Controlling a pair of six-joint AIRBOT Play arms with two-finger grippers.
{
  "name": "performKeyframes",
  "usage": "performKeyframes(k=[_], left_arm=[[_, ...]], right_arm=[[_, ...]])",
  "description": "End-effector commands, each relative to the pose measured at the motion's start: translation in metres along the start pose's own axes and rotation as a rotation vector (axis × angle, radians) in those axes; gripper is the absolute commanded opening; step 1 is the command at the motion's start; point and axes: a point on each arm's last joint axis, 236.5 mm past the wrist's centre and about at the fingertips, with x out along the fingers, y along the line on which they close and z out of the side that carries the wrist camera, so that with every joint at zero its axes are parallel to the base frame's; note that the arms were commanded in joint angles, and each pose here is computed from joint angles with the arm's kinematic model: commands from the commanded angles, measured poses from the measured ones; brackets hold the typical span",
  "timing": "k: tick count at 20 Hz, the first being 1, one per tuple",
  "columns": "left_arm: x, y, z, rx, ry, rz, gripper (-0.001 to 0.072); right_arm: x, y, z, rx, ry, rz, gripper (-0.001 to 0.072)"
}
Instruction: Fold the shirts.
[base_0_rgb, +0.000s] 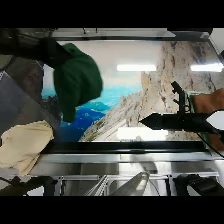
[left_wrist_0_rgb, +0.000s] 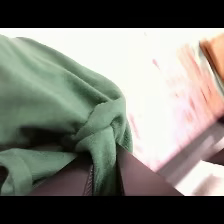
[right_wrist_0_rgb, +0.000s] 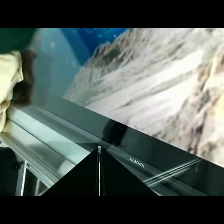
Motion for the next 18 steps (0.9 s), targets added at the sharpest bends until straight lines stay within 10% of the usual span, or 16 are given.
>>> performKeyframes(k=[1,2,9,12,18], left_arm=[[0.055,-0.051,-0.024,0.077,0.124,-0.066,0.0188],[0.07,-0.055,-0.03,0.079,0.15,-0.08,0.0347],[0.043,0.012,-0.075,-0.142,0.34,-0.028,0.0347],[0.049,0.04,-0.154,-0.31,0.443,-0.009,0.0347],[0.102,0.084,-0.306,-0.557,0.479,0.107,0.0347]], right_arm=[[0.0,0.003,0.002,0.008,-0.007,0.012,0.0304],[-0.001,0.005,0.003,0.011,-0.011,0.017,0.0507],[-0.048,-0.019,0.04,0.09,-0.104,-0.002,0.0535],[-0.052,-0.061,0.041,0.113,-0.092,-0.117,0.0685],[0.013,-0.093,0.027,0.2,0.065,-0.125,0.0685]])
